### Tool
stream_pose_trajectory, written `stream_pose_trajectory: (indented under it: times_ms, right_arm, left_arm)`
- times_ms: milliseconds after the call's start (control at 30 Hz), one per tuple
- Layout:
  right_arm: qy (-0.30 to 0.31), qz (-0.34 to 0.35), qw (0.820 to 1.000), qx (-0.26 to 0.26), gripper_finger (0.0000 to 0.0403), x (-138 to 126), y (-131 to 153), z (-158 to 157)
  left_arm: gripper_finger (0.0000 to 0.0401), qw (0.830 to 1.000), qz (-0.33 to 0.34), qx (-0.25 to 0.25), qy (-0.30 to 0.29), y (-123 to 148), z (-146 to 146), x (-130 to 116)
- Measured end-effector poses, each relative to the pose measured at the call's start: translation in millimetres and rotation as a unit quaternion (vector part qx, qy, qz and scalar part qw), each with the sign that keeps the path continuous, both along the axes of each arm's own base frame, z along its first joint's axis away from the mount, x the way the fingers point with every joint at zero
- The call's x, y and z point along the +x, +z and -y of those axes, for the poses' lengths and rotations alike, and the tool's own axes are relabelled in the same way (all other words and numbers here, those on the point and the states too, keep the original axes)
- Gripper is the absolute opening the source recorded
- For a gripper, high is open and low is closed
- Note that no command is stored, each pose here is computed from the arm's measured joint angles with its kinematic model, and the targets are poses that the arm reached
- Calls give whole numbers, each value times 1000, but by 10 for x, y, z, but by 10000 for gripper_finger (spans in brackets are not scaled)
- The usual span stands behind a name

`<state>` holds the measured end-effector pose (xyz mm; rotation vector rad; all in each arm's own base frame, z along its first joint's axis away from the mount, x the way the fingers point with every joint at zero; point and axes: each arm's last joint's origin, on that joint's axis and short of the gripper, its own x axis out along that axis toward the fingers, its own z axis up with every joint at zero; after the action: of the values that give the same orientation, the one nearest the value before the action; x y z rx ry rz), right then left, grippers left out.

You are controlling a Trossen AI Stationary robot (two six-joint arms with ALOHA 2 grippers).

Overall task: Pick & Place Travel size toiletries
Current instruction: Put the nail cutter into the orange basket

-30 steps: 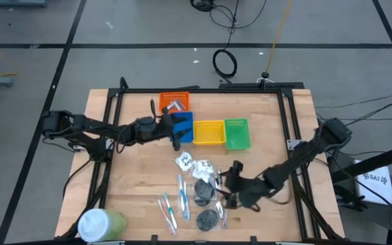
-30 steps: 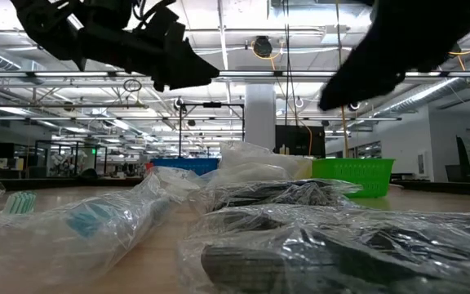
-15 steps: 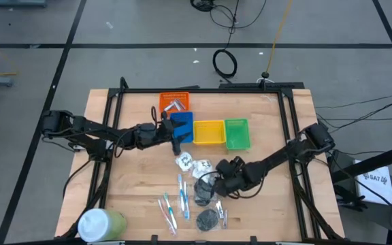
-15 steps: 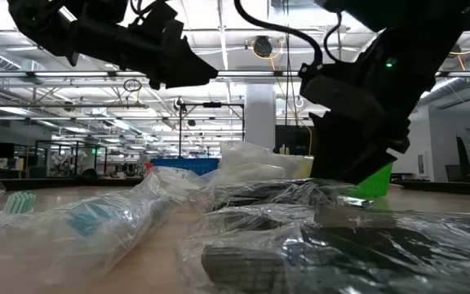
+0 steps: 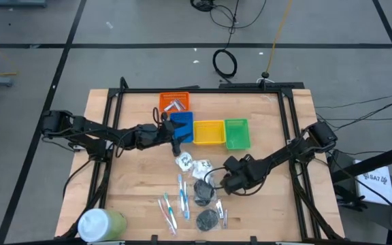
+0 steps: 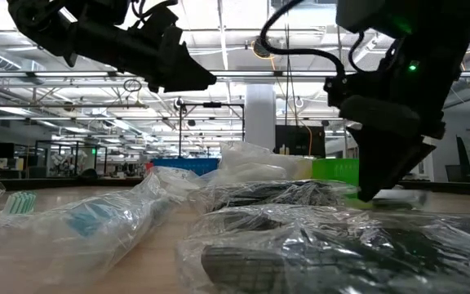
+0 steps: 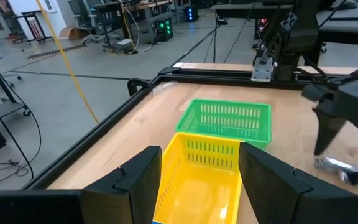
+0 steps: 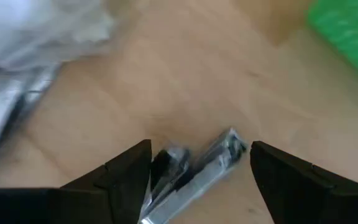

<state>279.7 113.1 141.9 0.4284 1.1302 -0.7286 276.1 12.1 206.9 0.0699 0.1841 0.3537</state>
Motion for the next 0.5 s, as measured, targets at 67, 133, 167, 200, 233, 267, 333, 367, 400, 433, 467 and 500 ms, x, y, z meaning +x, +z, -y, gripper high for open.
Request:
stream_pose_trajectory:
  times_ms: [67, 133, 167, 200, 233, 267, 333, 367, 400, 433, 467, 500]
  right_arm:
    - [-8, -16, 1000, -6, 250, -35, -3, 16]
    - [-16, -27, 999, -11, 245, -62, -6, 26]
    - [-17, -28, 999, -11, 243, -65, -5, 28]
    - [-17, -28, 999, -11, 241, -64, -5, 27]
    - [-16, -26, 999, -10, 239, -59, -4, 25]
    - [-15, -26, 1000, -8, 238, -57, -5, 23]
    - [-14, -29, 999, 4, 236, -69, 20, 21]
    - [-14, -27, 999, 11, 235, -74, 46, 20]
    - [-14, -22, 999, 18, 234, -74, 71, 18]
    - [-17, -15, 1000, 22, 233, -77, 100, 17]
    - [-18, -9, 999, 26, 233, -90, 138, 7]
    - [-19, -4, 999, 28, 233, -106, 173, 1]
  left_arm:
    - [212, 1000, -2, 0, 0, -3, 0, -1]
    - [212, 1000, -2, 0, 0, -3, 0, -1]
    - [212, 1000, -2, 0, 0, -3, 0, -1]
    - [212, 1000, -2, 0, 0, -3, 0, -1]
    - [212, 1000, -2, 0, 0, -3, 0, -1]
    - [212, 1000, -2, 0, 0, -3, 0, -1]
    - [212, 1000, -3, -1, 0, -6, 0, -1]
    - [212, 1000, -5, -1, 0, -9, 0, -2]
    - [212, 1000, -6, -1, 0, -12, 0, -2]
    - [212, 1000, -8, -1, 0, -15, 0, -3]
    - [212, 1000, -10, -2, 0, -20, 0, -4]
    - [212, 1000, -12, -2, 0, -24, 0, -5]
